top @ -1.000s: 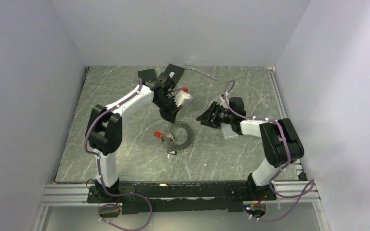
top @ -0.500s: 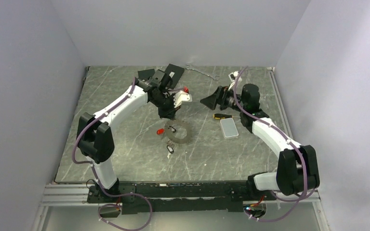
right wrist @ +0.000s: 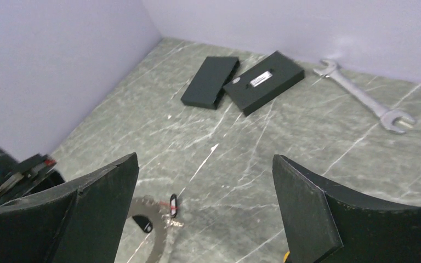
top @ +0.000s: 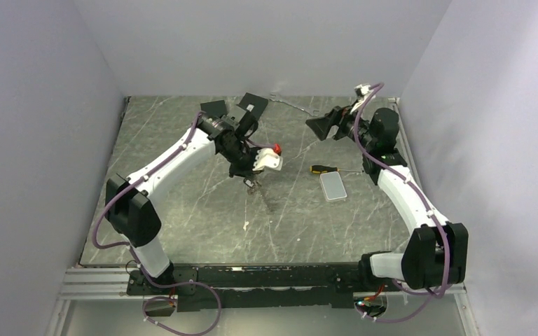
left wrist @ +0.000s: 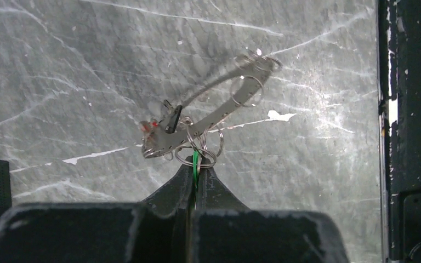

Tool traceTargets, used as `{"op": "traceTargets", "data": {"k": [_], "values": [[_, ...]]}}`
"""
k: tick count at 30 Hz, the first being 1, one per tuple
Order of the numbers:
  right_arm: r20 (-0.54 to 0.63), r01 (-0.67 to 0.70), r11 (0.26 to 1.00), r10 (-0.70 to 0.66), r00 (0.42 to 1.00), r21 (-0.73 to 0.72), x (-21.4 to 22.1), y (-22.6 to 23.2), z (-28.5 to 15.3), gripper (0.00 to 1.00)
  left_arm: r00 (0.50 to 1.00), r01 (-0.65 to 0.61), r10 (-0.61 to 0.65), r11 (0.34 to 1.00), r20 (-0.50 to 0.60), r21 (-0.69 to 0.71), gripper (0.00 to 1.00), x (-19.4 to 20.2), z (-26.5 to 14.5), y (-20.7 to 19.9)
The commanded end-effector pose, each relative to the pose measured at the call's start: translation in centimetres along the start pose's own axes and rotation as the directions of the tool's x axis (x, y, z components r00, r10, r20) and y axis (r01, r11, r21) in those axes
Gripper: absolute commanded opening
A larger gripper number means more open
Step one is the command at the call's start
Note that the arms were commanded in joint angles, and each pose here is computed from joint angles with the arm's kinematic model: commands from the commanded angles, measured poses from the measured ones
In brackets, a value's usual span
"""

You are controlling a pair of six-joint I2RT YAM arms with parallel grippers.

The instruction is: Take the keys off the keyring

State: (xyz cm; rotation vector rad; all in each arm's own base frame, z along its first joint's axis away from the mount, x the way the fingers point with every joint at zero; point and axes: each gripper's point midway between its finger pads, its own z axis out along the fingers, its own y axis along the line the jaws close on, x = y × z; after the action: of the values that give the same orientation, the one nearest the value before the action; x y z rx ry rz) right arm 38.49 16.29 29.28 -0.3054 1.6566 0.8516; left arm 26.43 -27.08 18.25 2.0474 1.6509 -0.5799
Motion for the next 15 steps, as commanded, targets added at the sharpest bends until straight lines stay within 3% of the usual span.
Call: {"op": "traceTargets", "data": {"k": [1, 4, 10, 15], "values": [[0.112, 0.080, 0.993, -0.071, 0.991, -0.084, -3.9, 1.1, -0.3, 0.89, 0.981, -0.194, 0.194, 0.981, -0.016, -0.028, 0.00, -1.6, -3.3, -0.5], [0.087, 0.123, 0.967, -0.106, 0.991, -0.222, -2.4, 3.6, -0.7, 0.84, 0.962, -0.272, 0.272, 0.960, -0.010, -0.067, 0.00, -2.1, -4.0, -0.3], [-0.010, 0.198, 0.917, -0.215, 0.977, -0.345, 1.8, 6.2, -1.3, 0.84, 0.904, -0.421, 0.427, 0.898, 0.021, -0.127, 0.00, -3.0, -4.7, -0.5], [-0.038, 0.236, 0.848, -0.287, 0.957, -0.475, 4.8, 8.4, -2.2, 0.83, 0.758, -0.629, 0.652, 0.740, 0.023, -0.238, 0.00, -4.1, -5.1, -0.7]]}}
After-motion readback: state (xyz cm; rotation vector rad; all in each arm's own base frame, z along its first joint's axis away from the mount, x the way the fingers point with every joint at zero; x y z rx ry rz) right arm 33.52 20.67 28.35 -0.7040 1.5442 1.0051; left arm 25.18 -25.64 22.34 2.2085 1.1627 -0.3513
